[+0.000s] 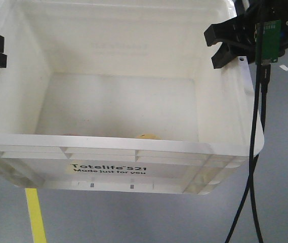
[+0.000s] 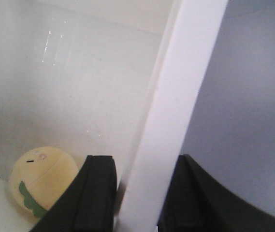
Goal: Place moving items into box and shelve
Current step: 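Keep both grippers clamped on the white crate rims during driving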
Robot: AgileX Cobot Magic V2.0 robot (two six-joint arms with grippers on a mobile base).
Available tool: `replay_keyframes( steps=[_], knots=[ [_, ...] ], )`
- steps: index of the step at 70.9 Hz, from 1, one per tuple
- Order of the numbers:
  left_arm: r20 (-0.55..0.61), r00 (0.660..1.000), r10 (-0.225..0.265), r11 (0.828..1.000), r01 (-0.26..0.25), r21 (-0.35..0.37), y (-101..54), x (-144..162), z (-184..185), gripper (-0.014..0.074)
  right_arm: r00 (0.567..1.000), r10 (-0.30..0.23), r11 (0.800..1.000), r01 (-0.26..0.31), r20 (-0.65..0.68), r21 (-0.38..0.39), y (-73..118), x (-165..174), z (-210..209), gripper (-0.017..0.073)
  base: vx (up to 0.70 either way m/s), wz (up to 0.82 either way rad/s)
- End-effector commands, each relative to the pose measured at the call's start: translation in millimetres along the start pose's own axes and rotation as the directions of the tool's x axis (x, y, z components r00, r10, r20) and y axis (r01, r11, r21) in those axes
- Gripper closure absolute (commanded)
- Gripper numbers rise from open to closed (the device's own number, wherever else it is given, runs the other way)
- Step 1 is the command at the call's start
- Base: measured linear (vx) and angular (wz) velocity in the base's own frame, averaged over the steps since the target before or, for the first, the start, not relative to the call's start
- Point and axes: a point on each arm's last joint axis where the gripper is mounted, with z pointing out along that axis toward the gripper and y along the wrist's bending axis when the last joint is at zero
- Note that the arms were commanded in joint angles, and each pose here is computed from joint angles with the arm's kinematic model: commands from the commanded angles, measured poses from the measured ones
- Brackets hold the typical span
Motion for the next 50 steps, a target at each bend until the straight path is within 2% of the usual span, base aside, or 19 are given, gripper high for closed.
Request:
replay_keyframes(
  steps=[1,50],
  knots=[
    [0.207,0.977,-0.059,0.991,0.033,0.126,-16.2,-16.6,-25.4,0.0598,0.985,-0.007,0.988,0.033,0.172,-0.148,19.9,-4.9,-33.5,0.0562,0.22,0.64],
    [0.204,0.977,-0.059,0.991,0.033,0.126,-16.2,-16.4,-25.4,0.0598,0.985,-0.008,0.988,0.033,0.170,-0.148,19.9,-4.6,-33.4,0.0562,0.25,0.58]
  ],
)
